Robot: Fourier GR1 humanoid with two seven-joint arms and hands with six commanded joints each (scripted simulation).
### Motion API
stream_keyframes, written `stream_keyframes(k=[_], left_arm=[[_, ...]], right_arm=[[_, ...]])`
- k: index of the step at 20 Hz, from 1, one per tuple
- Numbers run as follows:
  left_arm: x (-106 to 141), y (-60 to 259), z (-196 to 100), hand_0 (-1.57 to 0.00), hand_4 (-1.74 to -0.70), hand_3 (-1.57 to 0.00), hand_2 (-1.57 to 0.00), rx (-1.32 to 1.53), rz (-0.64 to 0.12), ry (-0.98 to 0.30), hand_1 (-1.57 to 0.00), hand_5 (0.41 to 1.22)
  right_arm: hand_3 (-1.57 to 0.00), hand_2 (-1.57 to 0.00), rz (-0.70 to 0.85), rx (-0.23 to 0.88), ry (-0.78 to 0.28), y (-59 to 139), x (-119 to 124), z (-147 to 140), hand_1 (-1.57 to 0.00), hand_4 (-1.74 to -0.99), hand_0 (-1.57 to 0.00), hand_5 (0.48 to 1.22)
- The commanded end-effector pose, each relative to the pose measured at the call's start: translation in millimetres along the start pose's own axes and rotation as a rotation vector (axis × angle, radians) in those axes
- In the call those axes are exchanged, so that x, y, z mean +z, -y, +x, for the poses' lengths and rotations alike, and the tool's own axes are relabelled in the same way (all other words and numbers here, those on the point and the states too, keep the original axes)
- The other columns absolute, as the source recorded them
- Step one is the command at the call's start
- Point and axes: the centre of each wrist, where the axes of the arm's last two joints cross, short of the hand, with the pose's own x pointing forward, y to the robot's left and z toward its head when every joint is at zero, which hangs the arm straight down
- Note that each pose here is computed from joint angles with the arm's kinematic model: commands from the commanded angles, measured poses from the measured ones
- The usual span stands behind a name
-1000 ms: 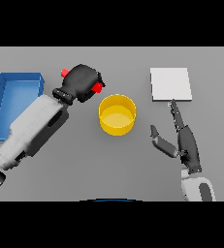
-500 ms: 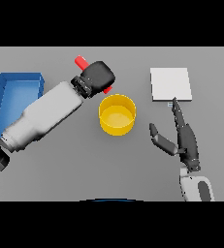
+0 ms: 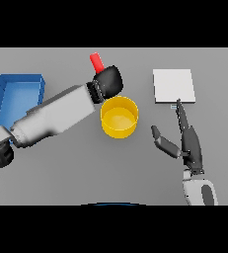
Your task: Pick up the red beaker and tilt it to pour out 1 green nut into yellow bowl. Pick up the yellow bowl and place it on the metallic measuring scale.
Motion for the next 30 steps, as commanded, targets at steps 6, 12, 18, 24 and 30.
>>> stream_keyframes(k=[6, 12, 18, 24, 30], left_arm=[[-6.9, -11.7, 5.1, -1.57, -1.73, -1.57, -1.57, -0.218, -0.019, 0.011, -1.57, 1.221], [-10.8, -28.3, 8.9, -1.57, -1.72, -1.57, -1.57, -0.361, -0.026, 0.023, -1.57, 1.221], [3.9, -64.2, -53.4, -1.57, -1.72, -1.57, -1.57, -0.462, -0.015, -0.084, -1.57, 1.221], [48.6, -90.3, -157.5, -1.57, -1.73, -1.37, -1.57, -0.167, 0.074, -0.379, -1.57, 1.221], [111.2, -36.2, -241.9, -1.57, -1.74, -1.40, -1.57, 0.642, 0.243, -0.675, -1.57, 1.221]], right_arm=[[0.00, 0.00, 0.001, 0.028, 0.008, -1.0, 3.7, -0.5, 0.00, -1.157, 0.00, 0.629], [0.00, 0.00, -0.007, 0.032, 0.000, -1.2, 4.8, -1.1, 0.00, -1.151, 0.00, 0.634], [0.00, 0.00, 0.001, -0.003, 0.032, 1.8, -0.3, 0.6, 0.00, -1.150, 0.00, 0.649], [0.00, 0.00, 0.021, -0.003, 0.035, -5.1, 1.6, -3.1, 0.00, -1.160, 0.00, 0.661], [0.00, 0.00, 0.011, 0.057, 0.051, -9.8, -4.0, -0.3, 0.00, -1.142, 0.00, 0.630]])
